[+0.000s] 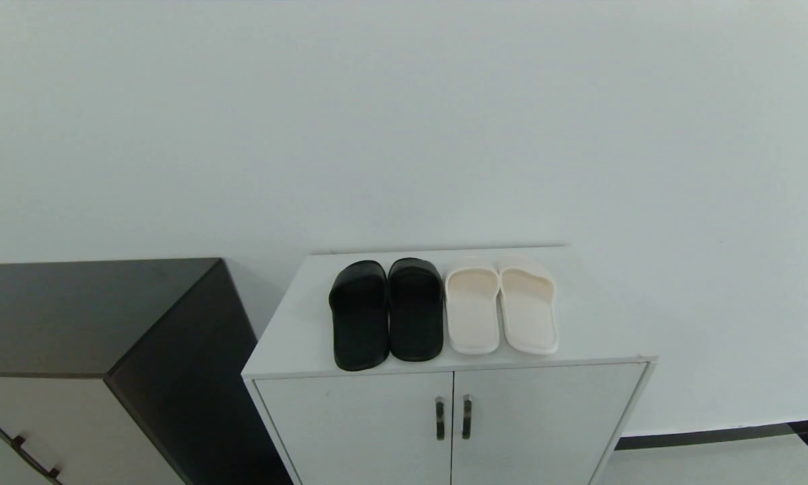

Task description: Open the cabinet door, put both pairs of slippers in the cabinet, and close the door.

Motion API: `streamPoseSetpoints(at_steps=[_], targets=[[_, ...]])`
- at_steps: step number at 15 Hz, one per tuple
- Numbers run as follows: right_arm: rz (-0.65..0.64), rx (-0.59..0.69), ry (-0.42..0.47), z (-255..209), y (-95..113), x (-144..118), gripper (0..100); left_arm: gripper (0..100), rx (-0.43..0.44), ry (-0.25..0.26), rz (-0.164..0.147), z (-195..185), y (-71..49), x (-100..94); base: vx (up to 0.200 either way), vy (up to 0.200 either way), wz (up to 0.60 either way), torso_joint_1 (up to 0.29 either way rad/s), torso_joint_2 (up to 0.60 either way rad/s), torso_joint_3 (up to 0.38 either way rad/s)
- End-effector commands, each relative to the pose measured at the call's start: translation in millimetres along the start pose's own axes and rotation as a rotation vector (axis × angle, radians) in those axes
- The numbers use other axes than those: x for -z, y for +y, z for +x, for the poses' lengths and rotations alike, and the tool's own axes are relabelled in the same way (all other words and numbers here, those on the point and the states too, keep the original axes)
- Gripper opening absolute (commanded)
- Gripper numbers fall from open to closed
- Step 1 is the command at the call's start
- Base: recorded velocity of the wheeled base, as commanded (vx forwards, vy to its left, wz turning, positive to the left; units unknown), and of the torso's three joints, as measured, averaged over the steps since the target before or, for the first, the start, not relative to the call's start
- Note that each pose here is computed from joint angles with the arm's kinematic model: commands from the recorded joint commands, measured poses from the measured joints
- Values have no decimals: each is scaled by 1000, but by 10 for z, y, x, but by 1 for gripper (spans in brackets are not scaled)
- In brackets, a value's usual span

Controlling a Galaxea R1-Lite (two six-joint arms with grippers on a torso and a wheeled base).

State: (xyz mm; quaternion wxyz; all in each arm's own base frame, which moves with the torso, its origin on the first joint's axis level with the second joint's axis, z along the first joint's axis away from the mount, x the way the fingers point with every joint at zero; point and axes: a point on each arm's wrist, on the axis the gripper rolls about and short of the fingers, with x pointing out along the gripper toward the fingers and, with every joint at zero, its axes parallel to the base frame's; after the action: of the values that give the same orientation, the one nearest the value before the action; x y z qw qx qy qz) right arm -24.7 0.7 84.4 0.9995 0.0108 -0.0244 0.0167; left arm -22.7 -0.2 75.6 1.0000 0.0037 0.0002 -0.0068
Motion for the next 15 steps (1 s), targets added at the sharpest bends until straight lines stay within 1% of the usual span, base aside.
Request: streamPoseSetpoints(at_steps=[1, 2, 3, 4, 5, 6, 7, 8, 9, 10, 11, 12, 13, 14, 15], targets=[[105, -62, -153, -139, 23, -647, 0, 0, 0, 0, 0, 0, 0, 0, 0, 0, 0, 0, 0, 0], [109, -131, -43, -89, 41, -772, 0, 0, 0, 0, 0, 0, 0, 0, 0, 0, 0, 0, 0, 0], [127, -229, 93, 15, 61, -790, 0, 0, 0, 0, 0, 0, 0, 0, 0, 0, 0, 0, 0, 0], [143, -306, 177, 125, 76, -786, 0, 0, 0, 0, 0, 0, 0, 0, 0, 0, 0, 0, 0, 0], [159, -392, 242, 262, 94, -822, 0, 0, 0, 0, 0, 0, 0, 0, 0, 0, 0, 0, 0, 0], [171, -461, 299, 460, 108, -912, 0, 0, 0, 0, 0, 0, 0, 0, 0, 0, 0, 0, 0, 0], [169, -484, 329, 570, 114, -962, 0, 0, 0, 0, 0, 0, 0, 0, 0, 0, 0, 0, 0, 0], [161, -545, 406, 823, 148, -1058, 0, 0, 0, 0, 0, 0, 0, 0, 0, 0, 0, 0, 0, 0], [160, -596, 442, 946, 195, -1098, 0, 0, 0, 0, 0, 0, 0, 0, 0, 0, 0, 0, 0, 0], [155, -612, 465, 1017, 226, -1109, 100, 0, 0, 0, 0, 0, 0, 0, 0, 0, 0, 0, 0, 0], [131, -613, 535, 1220, 332, -1098, 100, 0, 0, 0, 0, 0, 0, 0, 0, 0, 0, 0, 0, 0], [117, -592, 571, 1444, 510, -1078, 100, 0, 0, 0, -1, 0, 0, 0, 0, 0, 0, 0, 0, 0], [132, -570, 551, 1608, 706, -1065, 100, 0, 0, 0, -1, 0, 0, 0, 0, 0, 0, 0, 0, 0], [149, -535, 521, 1754, 951, -1048, 100, 0, 0, 0, -1, 0, 0, 0, 0, 0, 0, 0, 0, 0], [148, -474, 499, 1884, 1159, -1015, 100, 0, 0, 0, -1, 0, 0, 0, 0, 0, 0, 0, 0, 0]])
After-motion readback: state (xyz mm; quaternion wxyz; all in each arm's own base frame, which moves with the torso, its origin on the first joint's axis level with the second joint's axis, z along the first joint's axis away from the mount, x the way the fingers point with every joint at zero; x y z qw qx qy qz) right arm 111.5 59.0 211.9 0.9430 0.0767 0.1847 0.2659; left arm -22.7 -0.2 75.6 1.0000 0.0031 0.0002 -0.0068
